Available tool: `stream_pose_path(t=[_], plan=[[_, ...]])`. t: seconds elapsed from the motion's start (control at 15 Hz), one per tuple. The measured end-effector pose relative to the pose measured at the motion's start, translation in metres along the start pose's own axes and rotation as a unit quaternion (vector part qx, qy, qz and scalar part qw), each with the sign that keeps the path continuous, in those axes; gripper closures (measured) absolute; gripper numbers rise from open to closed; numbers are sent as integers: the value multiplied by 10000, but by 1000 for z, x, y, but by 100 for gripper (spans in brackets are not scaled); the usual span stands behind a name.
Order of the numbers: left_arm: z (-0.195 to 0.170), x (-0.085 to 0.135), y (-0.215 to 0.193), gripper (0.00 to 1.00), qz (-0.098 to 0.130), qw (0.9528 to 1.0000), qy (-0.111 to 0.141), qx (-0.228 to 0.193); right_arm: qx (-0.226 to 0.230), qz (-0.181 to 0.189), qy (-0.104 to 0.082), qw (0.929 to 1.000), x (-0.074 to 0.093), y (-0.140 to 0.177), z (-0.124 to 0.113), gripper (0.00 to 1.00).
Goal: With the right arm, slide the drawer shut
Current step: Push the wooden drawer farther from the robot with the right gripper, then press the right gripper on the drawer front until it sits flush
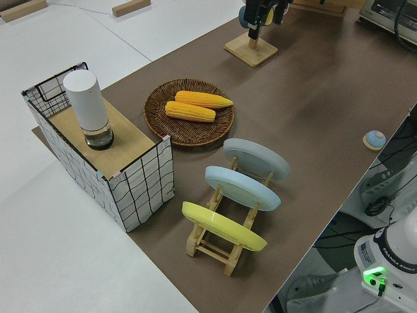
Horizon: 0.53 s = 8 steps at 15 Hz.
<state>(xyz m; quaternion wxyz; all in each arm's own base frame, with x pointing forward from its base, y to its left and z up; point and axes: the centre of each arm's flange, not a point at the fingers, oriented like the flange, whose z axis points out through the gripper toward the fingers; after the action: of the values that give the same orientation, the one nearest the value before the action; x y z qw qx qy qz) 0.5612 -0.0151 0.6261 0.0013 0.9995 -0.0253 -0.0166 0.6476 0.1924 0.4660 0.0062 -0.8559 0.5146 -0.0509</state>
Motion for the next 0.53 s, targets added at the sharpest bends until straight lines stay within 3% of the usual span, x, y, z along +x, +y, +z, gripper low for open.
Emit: stream_pose_path(t=[0.53], plan=[[0, 0, 0, 0, 0, 10000, 0, 0, 151, -375, 122, 9991, 82, 15, -4, 99]])
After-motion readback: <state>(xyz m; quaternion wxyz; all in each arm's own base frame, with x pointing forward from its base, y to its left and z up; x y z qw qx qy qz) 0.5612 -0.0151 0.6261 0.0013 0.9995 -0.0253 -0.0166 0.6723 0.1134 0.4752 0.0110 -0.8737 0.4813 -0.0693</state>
